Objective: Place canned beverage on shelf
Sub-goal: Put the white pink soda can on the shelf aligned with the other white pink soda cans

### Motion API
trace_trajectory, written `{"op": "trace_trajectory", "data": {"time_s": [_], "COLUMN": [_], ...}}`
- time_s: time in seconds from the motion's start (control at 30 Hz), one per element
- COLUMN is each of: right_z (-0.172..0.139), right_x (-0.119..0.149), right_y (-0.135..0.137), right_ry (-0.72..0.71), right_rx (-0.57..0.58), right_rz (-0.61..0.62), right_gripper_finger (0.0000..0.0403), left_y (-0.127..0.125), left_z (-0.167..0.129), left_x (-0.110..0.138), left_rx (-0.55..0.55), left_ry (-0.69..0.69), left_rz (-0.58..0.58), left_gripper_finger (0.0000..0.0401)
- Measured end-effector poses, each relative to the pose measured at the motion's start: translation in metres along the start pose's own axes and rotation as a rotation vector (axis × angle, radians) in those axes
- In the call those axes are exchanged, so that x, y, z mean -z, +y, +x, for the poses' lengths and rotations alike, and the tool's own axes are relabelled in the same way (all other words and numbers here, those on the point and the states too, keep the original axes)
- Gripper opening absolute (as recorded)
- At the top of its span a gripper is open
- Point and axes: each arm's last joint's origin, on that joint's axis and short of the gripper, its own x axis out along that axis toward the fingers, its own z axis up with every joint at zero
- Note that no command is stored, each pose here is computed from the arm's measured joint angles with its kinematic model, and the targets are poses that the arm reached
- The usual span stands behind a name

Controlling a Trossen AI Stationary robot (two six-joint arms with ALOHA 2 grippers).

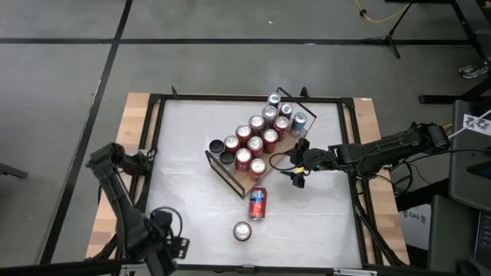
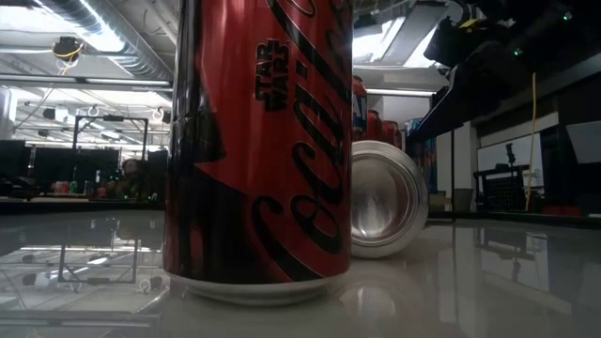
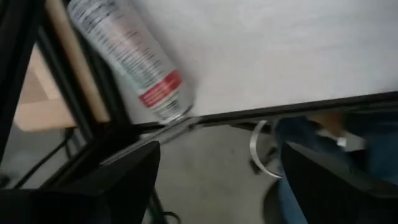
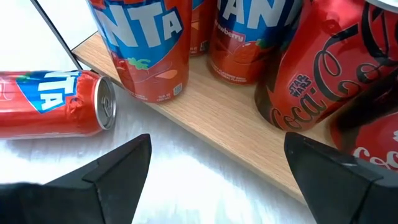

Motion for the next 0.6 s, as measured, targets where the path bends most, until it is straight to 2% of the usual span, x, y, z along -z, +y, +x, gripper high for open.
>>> {"op": "trace_trajectory", "data": {"time_s": [0.43, 0.6], "right_z": [0.000, 0.000], "right_x": [0.000, 0.000], "right_y": [0.000, 0.000], "right_ry": [0.000, 0.000], "right_rx": [0.001, 0.001], "right_rz": [0.000, 0.000], "right_gripper_finger": [0.0358, 0.0358], "left_y": [0.007, 0.010], "left_z": [0.066, 0.088], "left_x": [0.034, 0.044], "left_rx": [-0.228, -0.277], "left_ry": [-0.122, -0.170], "left_rz": [0.052, 0.073], "left_gripper_finger": [0.0328, 0.0328]}}
